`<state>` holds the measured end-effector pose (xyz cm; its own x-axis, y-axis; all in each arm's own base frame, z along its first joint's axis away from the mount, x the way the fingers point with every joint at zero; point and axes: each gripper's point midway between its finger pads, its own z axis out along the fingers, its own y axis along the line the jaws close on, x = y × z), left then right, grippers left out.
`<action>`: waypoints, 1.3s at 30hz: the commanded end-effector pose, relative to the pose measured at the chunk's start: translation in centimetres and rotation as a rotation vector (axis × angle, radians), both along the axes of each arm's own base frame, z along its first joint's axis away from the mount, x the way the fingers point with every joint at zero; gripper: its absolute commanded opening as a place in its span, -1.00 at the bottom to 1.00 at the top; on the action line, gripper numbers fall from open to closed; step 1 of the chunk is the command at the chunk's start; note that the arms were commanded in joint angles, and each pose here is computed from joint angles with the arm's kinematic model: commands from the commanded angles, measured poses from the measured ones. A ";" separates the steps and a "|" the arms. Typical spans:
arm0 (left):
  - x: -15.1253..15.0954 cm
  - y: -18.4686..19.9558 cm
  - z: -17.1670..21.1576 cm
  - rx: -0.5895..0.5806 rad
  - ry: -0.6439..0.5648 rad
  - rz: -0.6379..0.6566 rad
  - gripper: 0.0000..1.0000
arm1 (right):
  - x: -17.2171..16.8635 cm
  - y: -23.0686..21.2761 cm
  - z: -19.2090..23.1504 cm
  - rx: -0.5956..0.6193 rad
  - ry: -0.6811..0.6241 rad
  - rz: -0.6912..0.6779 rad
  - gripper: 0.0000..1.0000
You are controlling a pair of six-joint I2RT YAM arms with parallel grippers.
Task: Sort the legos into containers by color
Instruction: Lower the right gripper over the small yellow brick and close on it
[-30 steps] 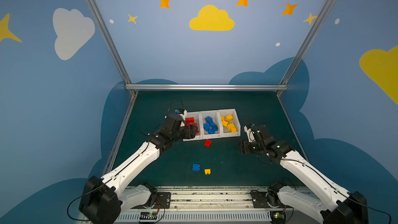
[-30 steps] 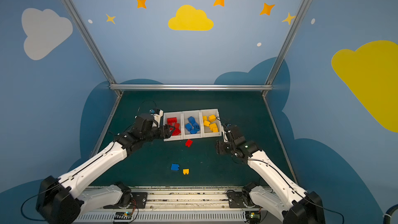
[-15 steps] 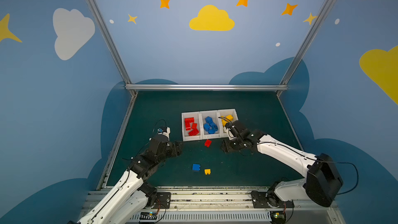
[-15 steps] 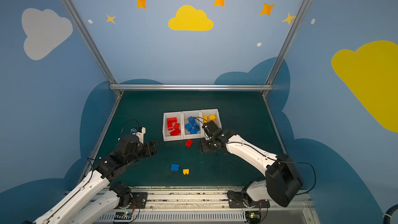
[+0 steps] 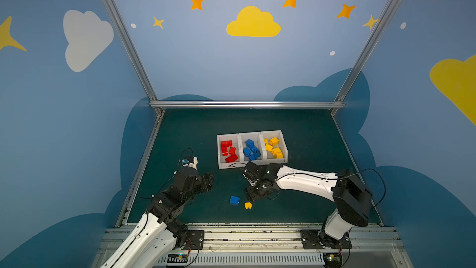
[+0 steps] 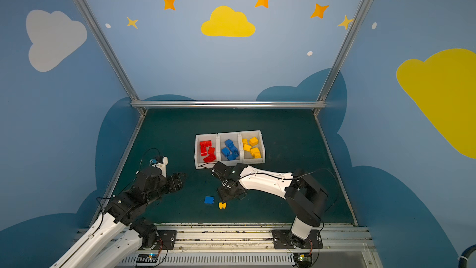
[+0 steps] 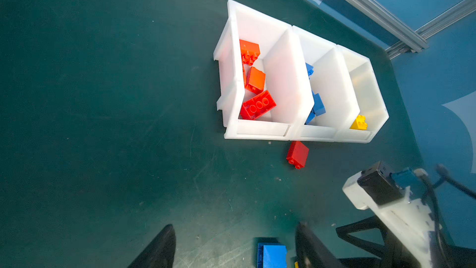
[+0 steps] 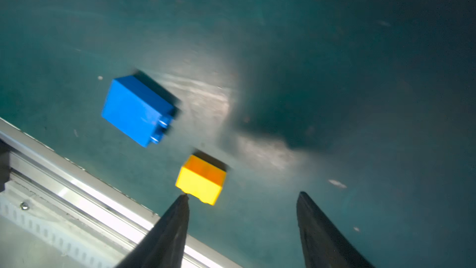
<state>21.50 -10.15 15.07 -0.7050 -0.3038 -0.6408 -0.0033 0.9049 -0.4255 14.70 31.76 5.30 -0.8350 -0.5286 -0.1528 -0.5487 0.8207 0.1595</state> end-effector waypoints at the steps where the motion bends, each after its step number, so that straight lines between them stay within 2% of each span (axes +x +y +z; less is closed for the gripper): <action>1: -0.7 0.5 -1.0 0.011 0.036 0.014 0.46 | -0.4 0.3 -0.3 -0.075 -0.006 0.018 0.33; 10: -1.4 0.9 -1.1 -0.010 0.028 0.028 0.46 | -1.4 0.6 -2.1 -0.200 -0.002 0.058 0.34; 23: -1.3 0.8 -1.5 -0.012 0.035 0.027 0.46 | -2.4 -1.1 -3.2 -0.235 0.024 0.026 0.29; 28: -1.3 0.7 -1.7 -0.011 0.043 0.025 0.46 | -2.5 -1.1 -3.3 -0.228 0.031 0.023 0.10; 36: -1.3 0.7 -1.7 -0.011 0.043 0.025 0.46 | -2.4 -0.8 -3.2 -0.212 0.028 0.026 -0.43; 39: -1.3 0.7 -1.6 -0.012 0.041 0.025 0.46 | -2.3 -0.8 -2.9 -0.204 0.019 0.027 -0.51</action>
